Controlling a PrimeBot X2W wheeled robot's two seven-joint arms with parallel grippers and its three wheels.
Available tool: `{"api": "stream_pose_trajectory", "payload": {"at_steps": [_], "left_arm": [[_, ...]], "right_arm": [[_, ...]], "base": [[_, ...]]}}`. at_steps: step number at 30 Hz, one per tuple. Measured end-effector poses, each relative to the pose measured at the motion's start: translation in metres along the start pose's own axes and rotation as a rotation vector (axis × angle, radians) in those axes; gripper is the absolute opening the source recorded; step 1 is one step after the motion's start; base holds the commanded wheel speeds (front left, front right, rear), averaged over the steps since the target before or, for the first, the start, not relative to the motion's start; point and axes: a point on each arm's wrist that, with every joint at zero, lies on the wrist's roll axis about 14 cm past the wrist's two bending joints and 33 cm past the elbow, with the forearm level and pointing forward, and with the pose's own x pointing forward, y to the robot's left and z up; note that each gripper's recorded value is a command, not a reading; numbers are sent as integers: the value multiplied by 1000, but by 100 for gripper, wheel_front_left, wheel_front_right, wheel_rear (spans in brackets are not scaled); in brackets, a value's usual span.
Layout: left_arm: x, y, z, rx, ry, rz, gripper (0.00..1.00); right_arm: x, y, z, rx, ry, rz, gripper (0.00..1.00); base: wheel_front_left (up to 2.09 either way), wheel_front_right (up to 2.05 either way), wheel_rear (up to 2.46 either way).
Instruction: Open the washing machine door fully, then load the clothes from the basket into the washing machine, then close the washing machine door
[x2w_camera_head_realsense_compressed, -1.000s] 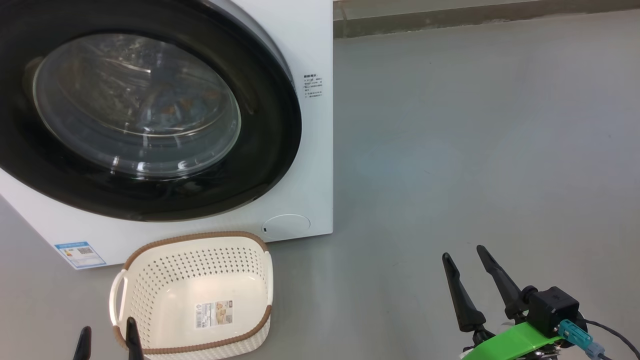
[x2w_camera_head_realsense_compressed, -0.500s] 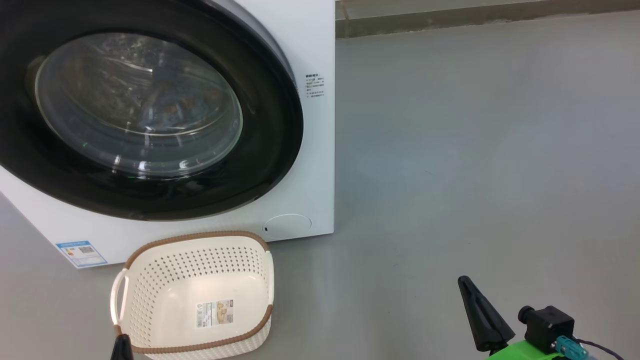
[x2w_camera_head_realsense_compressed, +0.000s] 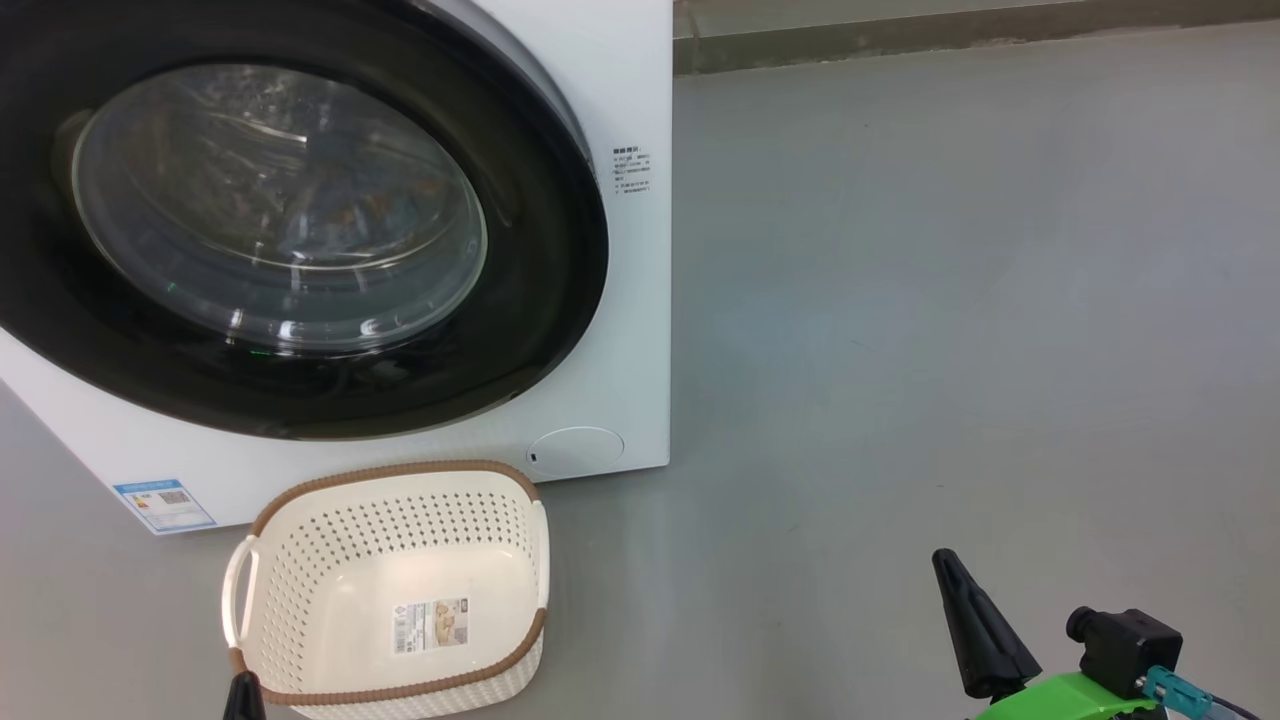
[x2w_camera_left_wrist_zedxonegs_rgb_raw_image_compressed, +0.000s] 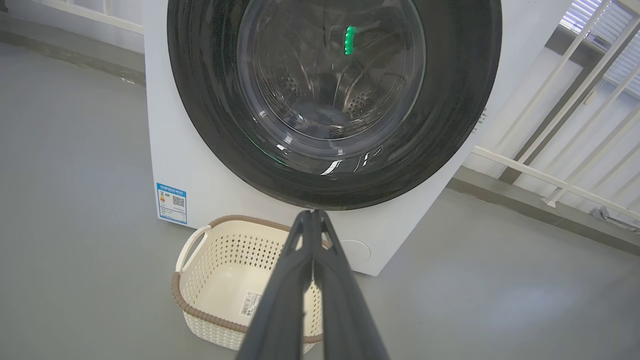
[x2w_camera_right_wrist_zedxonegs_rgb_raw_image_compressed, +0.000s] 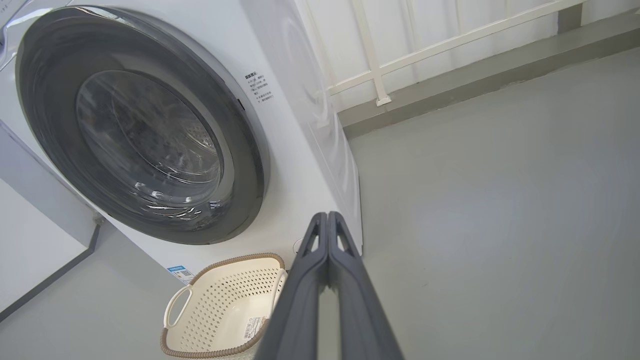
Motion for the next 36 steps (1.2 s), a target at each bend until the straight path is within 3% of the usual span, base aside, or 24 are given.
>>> {"api": "stream_pose_trajectory", "payload": {"at_steps": [36], "left_arm": [[19,0,-11,-386,82,13,0]], "right_arm": [[2,-25,1,379,7,-105,0]], "base": [[0,0,0]]}}
